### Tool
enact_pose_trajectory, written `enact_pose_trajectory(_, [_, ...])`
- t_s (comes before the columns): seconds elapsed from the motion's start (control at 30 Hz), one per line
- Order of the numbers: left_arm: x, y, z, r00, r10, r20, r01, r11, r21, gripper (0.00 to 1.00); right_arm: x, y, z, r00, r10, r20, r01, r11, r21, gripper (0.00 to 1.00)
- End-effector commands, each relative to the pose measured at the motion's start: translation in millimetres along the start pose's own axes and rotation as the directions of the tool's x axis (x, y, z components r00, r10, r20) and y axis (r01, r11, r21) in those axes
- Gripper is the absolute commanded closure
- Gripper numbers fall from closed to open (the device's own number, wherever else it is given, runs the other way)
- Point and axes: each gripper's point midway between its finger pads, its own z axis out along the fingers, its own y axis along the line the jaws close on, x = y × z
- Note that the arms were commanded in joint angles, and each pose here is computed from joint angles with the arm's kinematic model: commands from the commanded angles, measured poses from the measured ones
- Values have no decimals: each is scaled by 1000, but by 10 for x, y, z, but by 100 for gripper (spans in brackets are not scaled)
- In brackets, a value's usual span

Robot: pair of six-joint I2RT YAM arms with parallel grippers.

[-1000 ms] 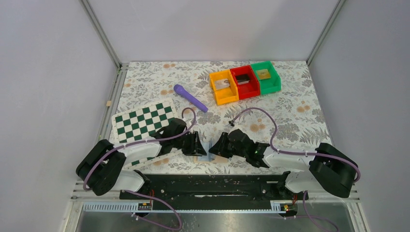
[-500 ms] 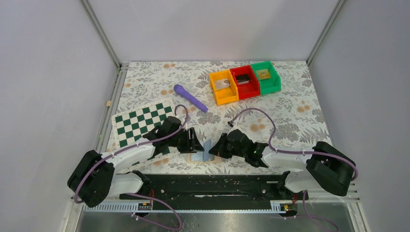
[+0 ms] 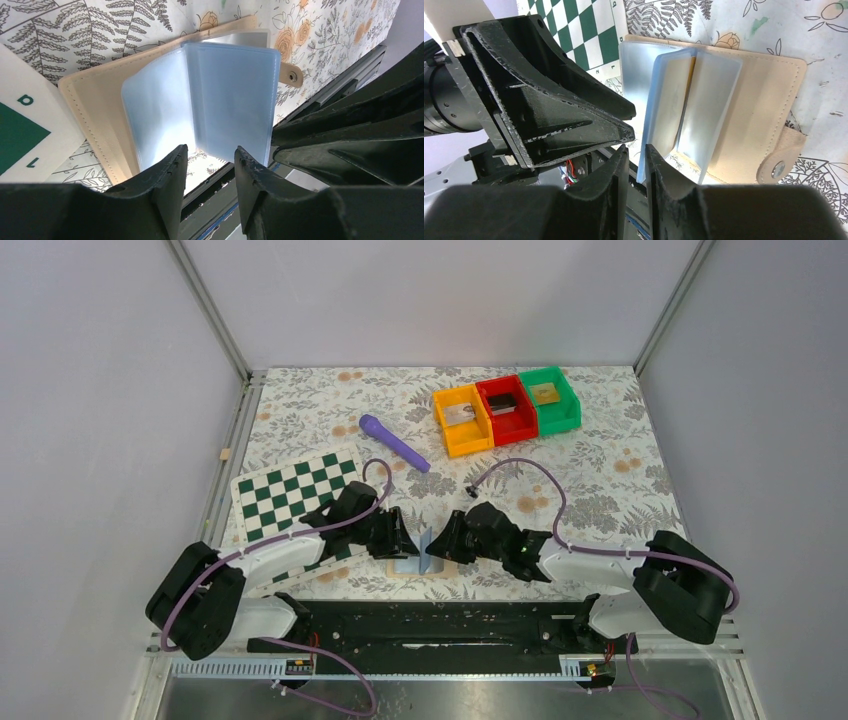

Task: Take the credit cards out of the card holder
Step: Remove the credit card from the card holder.

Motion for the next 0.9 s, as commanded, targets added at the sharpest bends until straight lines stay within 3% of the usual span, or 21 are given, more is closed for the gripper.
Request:
enact_pose_trajectory(0.0, [-119, -143, -46, 999, 26, 33, -28, 999, 40, 61, -23, -3, 12, 1000, -13, 1, 13, 999, 43, 77])
enact_pose_trajectory(0.27, [-119, -113, -71, 998, 36, 48, -38, 999, 27, 60, -81, -206, -97, 998, -20, 58, 14, 994, 108, 91])
enact_pose_trajectory(0.33, [-102, -91, -45, 999, 34, 39, -35, 999, 27, 60, -85, -160, -84, 998, -20, 60, 15, 996, 84, 99])
enact_pose_trajectory(0.57, [-68, -142, -79, 999, 38, 34, -40, 998, 58, 57, -51, -200, -128, 999, -22, 50, 17, 996, 91, 100])
enact_pose_trajectory(0.87, [-54, -201, -128, 998, 50, 29, -52, 996, 78, 54, -117, -401, -545, 991, -124, 57, 109, 972, 210, 100])
